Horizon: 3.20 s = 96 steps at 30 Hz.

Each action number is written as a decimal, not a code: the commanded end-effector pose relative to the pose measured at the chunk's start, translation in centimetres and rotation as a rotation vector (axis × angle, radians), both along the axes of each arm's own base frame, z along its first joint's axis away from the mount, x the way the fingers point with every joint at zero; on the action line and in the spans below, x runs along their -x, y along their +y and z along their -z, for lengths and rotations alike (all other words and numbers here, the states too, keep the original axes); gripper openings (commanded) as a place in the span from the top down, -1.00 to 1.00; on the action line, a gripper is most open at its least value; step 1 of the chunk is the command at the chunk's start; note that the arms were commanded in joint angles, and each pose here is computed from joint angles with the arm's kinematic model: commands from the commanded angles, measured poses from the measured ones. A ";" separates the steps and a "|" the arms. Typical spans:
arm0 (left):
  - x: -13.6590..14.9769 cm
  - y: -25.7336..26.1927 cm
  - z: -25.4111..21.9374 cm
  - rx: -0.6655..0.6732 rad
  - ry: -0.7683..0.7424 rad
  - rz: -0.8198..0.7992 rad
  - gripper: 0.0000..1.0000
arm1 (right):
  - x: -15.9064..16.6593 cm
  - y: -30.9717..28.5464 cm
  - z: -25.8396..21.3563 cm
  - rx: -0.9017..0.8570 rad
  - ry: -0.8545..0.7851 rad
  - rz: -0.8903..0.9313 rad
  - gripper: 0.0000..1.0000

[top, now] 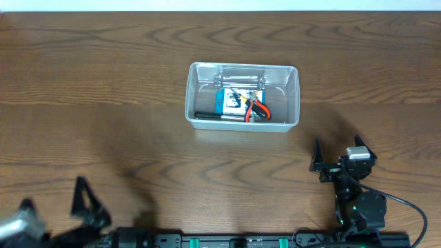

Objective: Pack container

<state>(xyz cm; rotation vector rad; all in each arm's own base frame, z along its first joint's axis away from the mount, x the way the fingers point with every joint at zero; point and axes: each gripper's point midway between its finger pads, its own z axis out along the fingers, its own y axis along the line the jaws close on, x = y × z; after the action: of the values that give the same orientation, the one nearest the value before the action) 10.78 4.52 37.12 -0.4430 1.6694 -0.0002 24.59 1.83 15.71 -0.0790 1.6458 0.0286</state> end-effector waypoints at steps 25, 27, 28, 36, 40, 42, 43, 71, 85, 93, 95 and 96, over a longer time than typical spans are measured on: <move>-12.6 -1.5 18.6 0.024 -0.086 0.064 -0.96 | 0.0 -0.1 0.0 0.011 -0.007 0.003 -0.99; -12.6 -1.5 19.0 0.024 -0.077 0.063 -0.96 | 0.0 -0.1 0.0 0.011 -0.007 0.004 -0.99; -12.6 -1.4 19.2 0.023 -0.074 0.063 -0.96 | 0.0 -0.1 0.0 0.011 -0.007 0.004 -0.99; -12.8 -1.5 20.9 0.024 -0.039 0.063 -0.96 | 0.0 -0.1 0.0 0.011 -0.007 0.003 -0.98; -12.9 -1.6 21.3 0.025 -0.030 0.072 -0.96 | 0.0 -0.1 0.0 0.011 -0.007 0.003 -0.98; -13.0 -1.9 21.4 0.026 -0.027 0.088 -0.96 | 0.0 -0.1 0.0 0.011 -0.007 0.004 -0.99; -13.0 -2.2 21.6 0.025 -0.023 0.107 -0.96 | 0.0 -0.1 0.0 0.011 -0.007 0.004 -0.99; -13.0 -8.6 22.9 -0.299 0.006 0.530 -0.96 | 0.0 -0.1 0.0 0.011 -0.007 0.004 -0.99; -13.0 -8.5 22.9 -0.298 0.007 0.530 -0.96 | 0.0 -0.1 0.0 0.011 -0.007 0.004 -0.98; -13.0 -8.5 22.9 -0.298 0.007 0.530 -0.96 | 0.0 -0.1 0.0 0.011 -0.006 0.004 -0.98; -13.0 -8.5 22.9 -0.298 0.007 0.530 -0.96 | 0.0 -0.1 0.0 0.011 -0.006 0.003 -0.99; -13.0 -8.6 22.9 -0.298 0.007 0.530 -0.96 | 0.0 -0.1 0.0 0.011 -0.006 0.003 -0.98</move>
<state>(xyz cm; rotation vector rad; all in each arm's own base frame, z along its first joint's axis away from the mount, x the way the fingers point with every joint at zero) 23.81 -3.68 15.63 0.2080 1.6878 -0.1232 24.59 1.83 15.76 -0.0817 1.6438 0.0260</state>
